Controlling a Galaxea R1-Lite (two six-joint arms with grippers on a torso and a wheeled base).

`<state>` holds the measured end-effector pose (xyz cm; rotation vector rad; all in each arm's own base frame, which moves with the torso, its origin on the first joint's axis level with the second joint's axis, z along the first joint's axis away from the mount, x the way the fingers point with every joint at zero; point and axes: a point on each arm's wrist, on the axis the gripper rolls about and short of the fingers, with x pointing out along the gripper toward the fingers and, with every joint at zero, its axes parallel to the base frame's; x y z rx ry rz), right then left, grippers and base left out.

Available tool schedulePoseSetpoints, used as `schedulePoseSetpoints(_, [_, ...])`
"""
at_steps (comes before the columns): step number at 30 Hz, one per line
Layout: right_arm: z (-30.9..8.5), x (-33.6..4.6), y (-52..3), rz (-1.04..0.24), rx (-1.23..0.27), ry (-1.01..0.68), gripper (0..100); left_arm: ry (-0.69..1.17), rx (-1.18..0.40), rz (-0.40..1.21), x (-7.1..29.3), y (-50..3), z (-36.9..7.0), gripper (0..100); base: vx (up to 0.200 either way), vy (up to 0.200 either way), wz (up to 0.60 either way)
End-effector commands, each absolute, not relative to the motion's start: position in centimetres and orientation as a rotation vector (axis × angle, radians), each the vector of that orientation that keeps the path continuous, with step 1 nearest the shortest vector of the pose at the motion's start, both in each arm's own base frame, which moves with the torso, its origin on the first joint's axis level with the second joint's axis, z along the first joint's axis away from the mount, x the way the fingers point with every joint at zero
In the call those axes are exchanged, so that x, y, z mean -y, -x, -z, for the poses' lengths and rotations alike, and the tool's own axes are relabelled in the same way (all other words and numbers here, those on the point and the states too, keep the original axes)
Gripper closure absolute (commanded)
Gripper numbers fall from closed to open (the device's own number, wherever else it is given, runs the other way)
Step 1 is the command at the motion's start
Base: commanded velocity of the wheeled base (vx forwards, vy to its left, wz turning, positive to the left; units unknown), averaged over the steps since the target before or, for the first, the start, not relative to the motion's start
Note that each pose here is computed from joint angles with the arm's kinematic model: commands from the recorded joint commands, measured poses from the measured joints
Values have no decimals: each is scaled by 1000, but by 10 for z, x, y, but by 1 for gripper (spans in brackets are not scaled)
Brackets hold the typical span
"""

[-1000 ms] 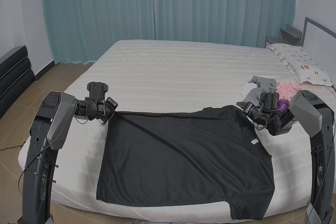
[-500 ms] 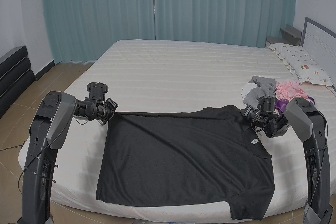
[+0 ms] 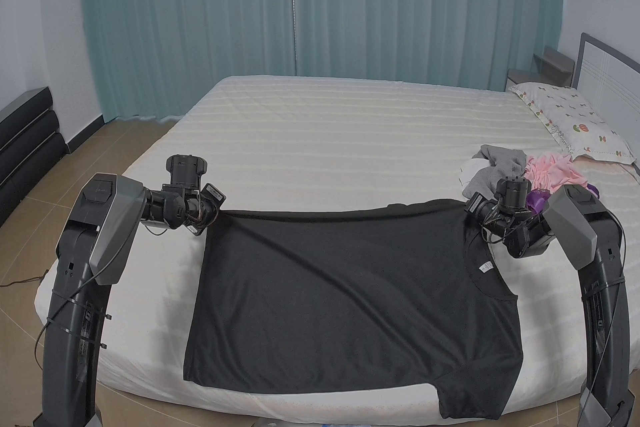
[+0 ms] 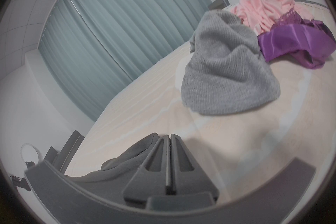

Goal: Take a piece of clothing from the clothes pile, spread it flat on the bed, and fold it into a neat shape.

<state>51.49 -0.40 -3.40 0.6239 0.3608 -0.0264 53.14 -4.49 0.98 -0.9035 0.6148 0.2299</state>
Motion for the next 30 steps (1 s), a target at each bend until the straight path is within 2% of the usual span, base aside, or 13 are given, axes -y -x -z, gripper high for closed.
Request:
schedulePoseSetpoints(1, [23,14,-519,56,-307,-622,100,906,-589,-221,46,-535,-15,100,0,0,0])
schedulePoseSetpoints(14, [14,19,-526,104,-206,-614,100,916,-489,-189,45,-541,-23,100,0,0,0])
schedulePoseSetpoints(30, [42,9,-528,122,-246,-601,100,918,-488,-167,48,-545,-3,100,0,0,0])
